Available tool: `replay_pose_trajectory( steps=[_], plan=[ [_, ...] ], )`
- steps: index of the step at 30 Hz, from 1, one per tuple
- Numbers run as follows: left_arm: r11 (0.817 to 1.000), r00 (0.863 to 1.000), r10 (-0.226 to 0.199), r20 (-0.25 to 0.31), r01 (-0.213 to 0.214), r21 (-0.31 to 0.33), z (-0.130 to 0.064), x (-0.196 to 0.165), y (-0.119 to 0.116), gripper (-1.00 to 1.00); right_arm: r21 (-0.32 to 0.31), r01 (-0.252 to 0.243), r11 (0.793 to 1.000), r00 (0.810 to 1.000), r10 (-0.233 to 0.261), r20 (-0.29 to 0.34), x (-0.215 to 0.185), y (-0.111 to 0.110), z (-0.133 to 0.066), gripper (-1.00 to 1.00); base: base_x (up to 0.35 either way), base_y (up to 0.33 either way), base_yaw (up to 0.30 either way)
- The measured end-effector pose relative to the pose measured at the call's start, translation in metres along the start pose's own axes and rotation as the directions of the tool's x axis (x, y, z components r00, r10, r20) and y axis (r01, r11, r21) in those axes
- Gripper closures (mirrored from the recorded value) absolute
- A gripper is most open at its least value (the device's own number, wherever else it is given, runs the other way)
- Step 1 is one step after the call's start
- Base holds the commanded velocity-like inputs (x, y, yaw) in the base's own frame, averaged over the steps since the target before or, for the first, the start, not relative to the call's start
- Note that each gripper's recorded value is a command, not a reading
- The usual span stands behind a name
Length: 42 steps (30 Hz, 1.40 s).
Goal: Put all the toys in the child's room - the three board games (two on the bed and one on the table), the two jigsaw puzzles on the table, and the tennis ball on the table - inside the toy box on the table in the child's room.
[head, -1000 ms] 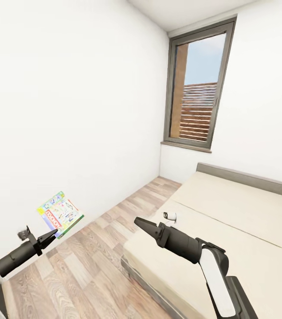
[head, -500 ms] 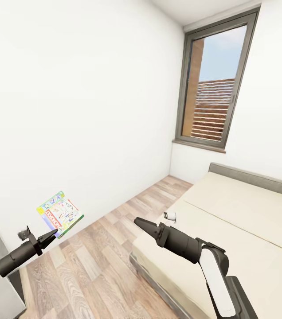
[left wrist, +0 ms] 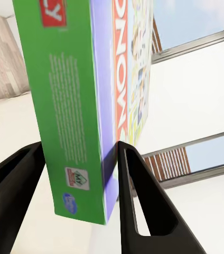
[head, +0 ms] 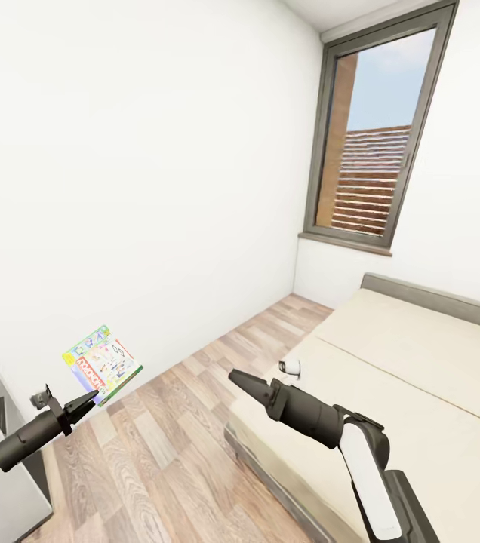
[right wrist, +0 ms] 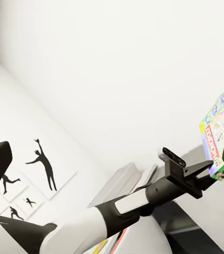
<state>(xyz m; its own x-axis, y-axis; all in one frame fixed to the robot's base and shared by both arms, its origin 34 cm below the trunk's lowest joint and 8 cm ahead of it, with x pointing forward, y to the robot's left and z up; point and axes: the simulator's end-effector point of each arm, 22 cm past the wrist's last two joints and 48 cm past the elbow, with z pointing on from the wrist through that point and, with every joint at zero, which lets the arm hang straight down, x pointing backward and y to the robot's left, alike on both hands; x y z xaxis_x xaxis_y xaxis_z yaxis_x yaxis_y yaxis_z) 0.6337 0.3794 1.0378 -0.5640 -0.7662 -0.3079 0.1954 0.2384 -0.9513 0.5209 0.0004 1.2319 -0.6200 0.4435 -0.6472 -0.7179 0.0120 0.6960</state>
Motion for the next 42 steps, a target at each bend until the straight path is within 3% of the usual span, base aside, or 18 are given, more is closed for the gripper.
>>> replay_pose_trajectory(
  steps=[11, 42],
  plan=[
    [1.0, 1.0, -0.005, -0.001, 0.005, -0.006, 0.0001, 0.0009, 0.004, 1.0, 0.008, -0.004, 1.0, 1.0, 0.004, -0.005, 0.0024, -0.0046, 0.0003, -1.0, 0.0, -0.13, 0.078],
    [1.0, 1.0, -0.01, -0.006, 0.01, -0.017, 0.0004, 0.0032, 0.0106, 1.0, 0.014, -0.015, 1.0, 1.0, 0.015, -0.005, 0.0039, -0.0103, -0.0005, -1.0, 0.0, -0.039, 0.266]
  ],
)
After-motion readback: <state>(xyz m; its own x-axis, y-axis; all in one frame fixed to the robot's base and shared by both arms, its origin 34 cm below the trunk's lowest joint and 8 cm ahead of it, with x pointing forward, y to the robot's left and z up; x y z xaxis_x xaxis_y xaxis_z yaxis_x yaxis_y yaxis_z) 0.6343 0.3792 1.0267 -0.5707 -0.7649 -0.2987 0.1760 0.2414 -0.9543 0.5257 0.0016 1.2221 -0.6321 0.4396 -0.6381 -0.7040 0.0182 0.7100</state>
